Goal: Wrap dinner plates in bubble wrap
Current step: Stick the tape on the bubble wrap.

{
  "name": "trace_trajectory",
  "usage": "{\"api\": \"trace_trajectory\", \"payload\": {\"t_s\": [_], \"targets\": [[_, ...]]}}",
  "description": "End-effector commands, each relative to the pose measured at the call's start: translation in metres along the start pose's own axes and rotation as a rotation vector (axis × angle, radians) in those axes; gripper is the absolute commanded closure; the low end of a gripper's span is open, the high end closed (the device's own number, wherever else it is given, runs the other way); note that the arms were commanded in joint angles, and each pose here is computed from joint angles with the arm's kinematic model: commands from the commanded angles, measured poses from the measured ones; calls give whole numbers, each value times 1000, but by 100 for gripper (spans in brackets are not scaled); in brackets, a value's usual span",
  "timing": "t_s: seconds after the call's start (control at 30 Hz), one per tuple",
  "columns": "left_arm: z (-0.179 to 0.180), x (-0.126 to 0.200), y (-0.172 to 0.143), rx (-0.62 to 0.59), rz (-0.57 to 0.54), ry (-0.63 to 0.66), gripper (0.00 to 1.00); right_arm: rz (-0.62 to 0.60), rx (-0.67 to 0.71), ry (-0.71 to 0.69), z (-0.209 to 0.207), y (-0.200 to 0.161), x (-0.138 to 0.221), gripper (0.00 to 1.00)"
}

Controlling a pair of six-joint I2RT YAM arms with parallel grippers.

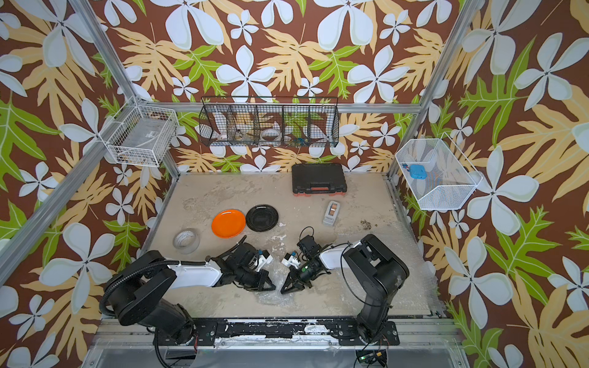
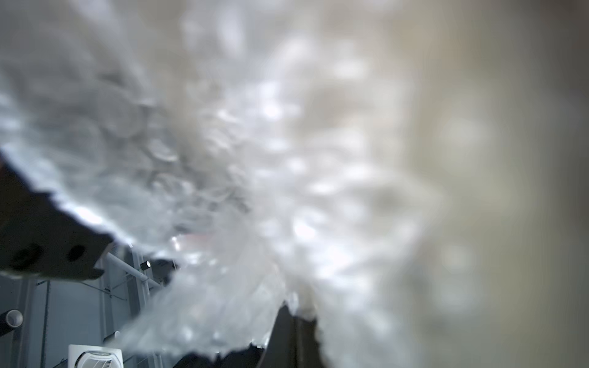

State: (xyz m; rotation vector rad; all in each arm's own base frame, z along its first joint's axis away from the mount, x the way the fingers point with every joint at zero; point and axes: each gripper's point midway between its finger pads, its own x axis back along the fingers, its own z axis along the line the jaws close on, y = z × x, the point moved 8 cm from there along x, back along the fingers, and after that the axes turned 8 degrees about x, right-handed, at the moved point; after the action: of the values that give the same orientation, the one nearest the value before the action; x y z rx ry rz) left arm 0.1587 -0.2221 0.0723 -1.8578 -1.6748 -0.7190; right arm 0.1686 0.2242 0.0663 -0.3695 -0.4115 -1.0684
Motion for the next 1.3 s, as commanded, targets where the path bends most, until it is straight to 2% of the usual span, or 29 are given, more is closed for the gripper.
{"api": "trace_trajectory", "payload": {"t_s": [0.0,0.23,0.37,0.43,0.57,0.87,1.0,1.1,1.27], "targets": [[23,10,-11,84,8,218,91,-2,-1,-20,-5,0,-2,100],[-13,35,-1,30,-47,188,83,3,-7,-22,-7,0,-3,100],[-37,39,5,13,-50,59,81,4,-5,-18,-7,0,-3,100],[-44,37,5,-2,-33,5,79,4,-6,-19,-7,1,-3,100],[-43,28,4,-30,1,3,77,4,-6,-17,-6,1,-3,100],[-50,1,5,-58,75,-97,72,5,-12,-22,-7,0,-3,100],[-45,-3,8,-46,51,-58,63,8,-14,-24,-8,0,-3,100],[-41,-6,12,-49,24,14,61,9,-18,-25,-9,-1,-4,100],[-36,-13,16,-42,-49,206,60,6,-18,-28,-8,-1,-3,100]]}}
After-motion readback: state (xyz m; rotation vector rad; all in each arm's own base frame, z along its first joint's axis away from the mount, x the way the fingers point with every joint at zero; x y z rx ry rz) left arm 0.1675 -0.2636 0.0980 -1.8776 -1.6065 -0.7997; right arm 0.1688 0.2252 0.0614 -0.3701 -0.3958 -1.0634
